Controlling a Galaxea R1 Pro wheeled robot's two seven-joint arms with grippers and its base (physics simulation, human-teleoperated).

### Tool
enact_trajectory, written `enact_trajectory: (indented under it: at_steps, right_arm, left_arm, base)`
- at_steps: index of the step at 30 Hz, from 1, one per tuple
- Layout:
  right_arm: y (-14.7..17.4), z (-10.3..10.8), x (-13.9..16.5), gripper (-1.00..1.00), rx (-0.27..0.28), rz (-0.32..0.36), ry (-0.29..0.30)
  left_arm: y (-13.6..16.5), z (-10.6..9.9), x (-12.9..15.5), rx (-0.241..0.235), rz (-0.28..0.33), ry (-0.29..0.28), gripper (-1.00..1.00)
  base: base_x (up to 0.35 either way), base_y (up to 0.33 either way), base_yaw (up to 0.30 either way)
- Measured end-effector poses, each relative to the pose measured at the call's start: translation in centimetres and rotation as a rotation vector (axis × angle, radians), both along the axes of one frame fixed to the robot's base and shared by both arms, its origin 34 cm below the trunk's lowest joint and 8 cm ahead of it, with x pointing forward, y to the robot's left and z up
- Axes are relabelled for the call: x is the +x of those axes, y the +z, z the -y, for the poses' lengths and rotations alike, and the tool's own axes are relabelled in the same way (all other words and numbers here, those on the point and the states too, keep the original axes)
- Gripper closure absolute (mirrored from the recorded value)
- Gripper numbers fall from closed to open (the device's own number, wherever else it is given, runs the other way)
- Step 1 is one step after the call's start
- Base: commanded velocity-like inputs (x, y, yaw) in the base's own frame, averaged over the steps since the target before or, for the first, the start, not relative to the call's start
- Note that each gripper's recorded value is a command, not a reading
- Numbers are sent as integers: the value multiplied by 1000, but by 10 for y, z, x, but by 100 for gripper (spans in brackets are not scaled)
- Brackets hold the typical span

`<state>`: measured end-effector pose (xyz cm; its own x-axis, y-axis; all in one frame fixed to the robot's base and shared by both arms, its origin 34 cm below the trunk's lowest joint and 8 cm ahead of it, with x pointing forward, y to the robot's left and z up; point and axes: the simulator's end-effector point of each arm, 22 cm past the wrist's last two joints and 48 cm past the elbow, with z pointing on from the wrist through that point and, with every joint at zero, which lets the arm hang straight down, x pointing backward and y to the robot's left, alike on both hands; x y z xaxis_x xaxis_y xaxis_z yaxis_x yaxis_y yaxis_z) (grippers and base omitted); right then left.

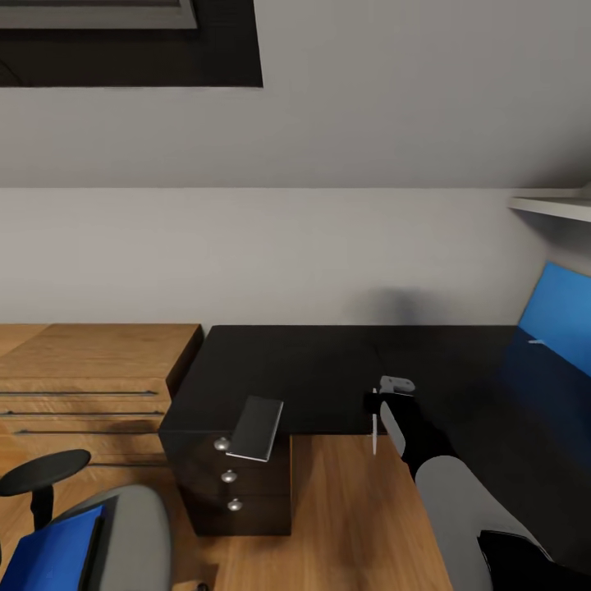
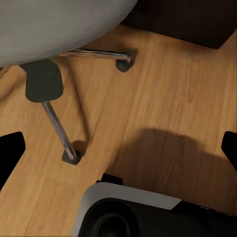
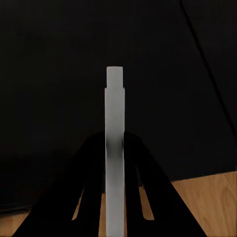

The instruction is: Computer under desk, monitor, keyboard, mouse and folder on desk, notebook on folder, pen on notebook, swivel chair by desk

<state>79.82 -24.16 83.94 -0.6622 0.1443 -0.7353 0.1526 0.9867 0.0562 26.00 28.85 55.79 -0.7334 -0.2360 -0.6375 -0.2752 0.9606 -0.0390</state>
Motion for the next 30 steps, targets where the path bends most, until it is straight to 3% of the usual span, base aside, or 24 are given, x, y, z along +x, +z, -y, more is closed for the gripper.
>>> enact_trajectory:
  at_steps: [16, 30]
  right_arm:
    - [0, 1, 0, 100, -1, 0, -1]
    - [0, 2, 0, 100, -2, 0, -2]
  left_arm:
    - [0, 0, 0, 0, 0, 0, -100]
    - [0, 0, 0, -1, 0, -1, -100]
  base:
    - [303, 0, 0]
    - [174, 0, 0]
